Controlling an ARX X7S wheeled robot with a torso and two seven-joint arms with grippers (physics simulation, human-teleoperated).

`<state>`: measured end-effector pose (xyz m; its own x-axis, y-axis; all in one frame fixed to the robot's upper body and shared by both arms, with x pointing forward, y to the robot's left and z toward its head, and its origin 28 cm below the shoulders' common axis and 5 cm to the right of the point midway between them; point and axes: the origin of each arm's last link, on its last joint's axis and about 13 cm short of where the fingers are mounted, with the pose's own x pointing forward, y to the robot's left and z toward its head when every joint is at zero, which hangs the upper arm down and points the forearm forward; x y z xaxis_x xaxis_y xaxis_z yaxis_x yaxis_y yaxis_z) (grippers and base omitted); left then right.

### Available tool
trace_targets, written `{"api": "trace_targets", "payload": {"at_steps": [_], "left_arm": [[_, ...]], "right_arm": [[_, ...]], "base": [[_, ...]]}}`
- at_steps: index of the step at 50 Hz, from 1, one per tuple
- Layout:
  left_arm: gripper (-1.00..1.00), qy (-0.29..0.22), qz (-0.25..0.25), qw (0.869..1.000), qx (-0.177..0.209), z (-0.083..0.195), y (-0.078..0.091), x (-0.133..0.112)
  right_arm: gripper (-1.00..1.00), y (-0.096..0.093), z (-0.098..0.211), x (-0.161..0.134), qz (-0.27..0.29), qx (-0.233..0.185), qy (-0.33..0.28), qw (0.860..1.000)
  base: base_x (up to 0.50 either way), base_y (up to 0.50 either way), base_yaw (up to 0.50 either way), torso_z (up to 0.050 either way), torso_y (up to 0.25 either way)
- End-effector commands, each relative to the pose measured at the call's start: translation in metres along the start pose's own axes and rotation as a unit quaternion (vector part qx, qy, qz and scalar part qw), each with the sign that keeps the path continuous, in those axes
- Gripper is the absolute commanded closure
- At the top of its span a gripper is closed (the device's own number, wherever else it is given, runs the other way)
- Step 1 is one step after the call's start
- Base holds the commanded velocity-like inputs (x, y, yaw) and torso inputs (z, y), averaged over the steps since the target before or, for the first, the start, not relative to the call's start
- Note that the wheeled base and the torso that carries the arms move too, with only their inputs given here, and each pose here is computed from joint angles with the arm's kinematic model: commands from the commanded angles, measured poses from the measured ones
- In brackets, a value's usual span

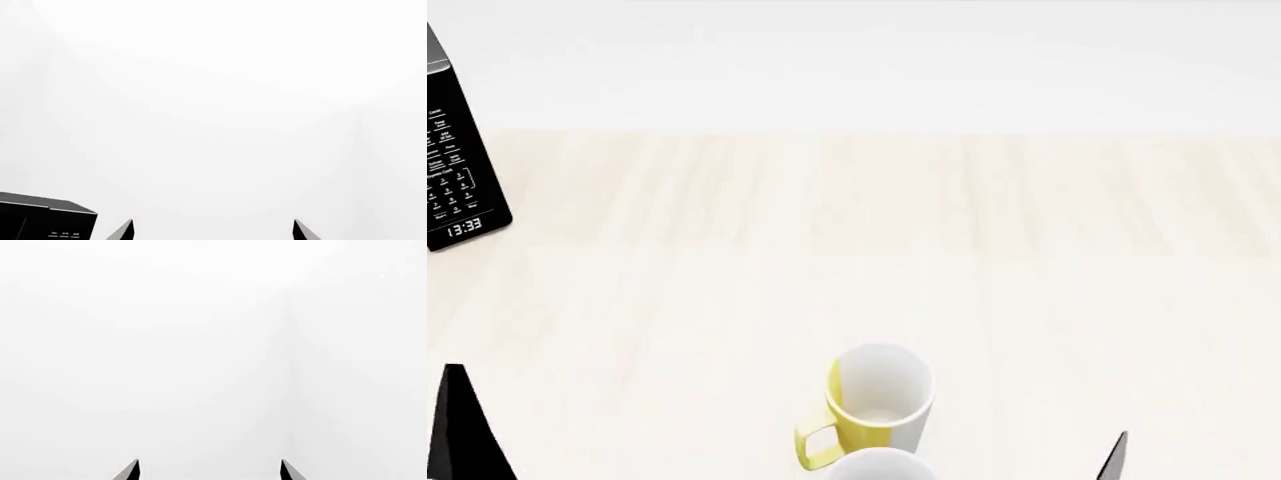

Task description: Put the yellow and white mug to the front of the white mug.

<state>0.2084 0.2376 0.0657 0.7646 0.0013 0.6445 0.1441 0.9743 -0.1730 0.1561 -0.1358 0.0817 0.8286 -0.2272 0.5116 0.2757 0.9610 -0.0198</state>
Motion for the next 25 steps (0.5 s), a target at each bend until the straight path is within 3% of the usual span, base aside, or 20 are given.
{"api": "trace_targets", "payload": {"at_steps": [1,4,11,25], "left_arm": [[-1.0,-0.05,0.012,0.998,0.022,0.021,-0.008,0.0],[-1.0,-0.064,-0.001,0.997,0.036,0.026,-0.01,-0.003],[-1.0,-0.077,0.005,0.997,0.028,0.035,-0.009,-0.004],[-1.0,-0.089,0.015,0.996,0.025,0.04,-0.006,-0.005]], "right_arm": [[-1.0,-0.002,0.015,0.004,0.016,-0.013,-0.031,0.999],[-1.0,-0.004,0.021,0.0,0.016,-0.011,-0.043,0.999],[-1.0,-0.005,0.034,-0.006,0.012,-0.02,-0.076,0.997],[-1.0,-0.004,0.031,-0.007,0.017,-0.014,-0.07,0.997]], "base": [[0.0,0.0,0.0,0.0,0.0],[0.0,0.0,0.0,0.0,0.0],[0.0,0.0,0.0,0.0,0.0],[0.0,0.0,0.0,0.0,0.0]]}}
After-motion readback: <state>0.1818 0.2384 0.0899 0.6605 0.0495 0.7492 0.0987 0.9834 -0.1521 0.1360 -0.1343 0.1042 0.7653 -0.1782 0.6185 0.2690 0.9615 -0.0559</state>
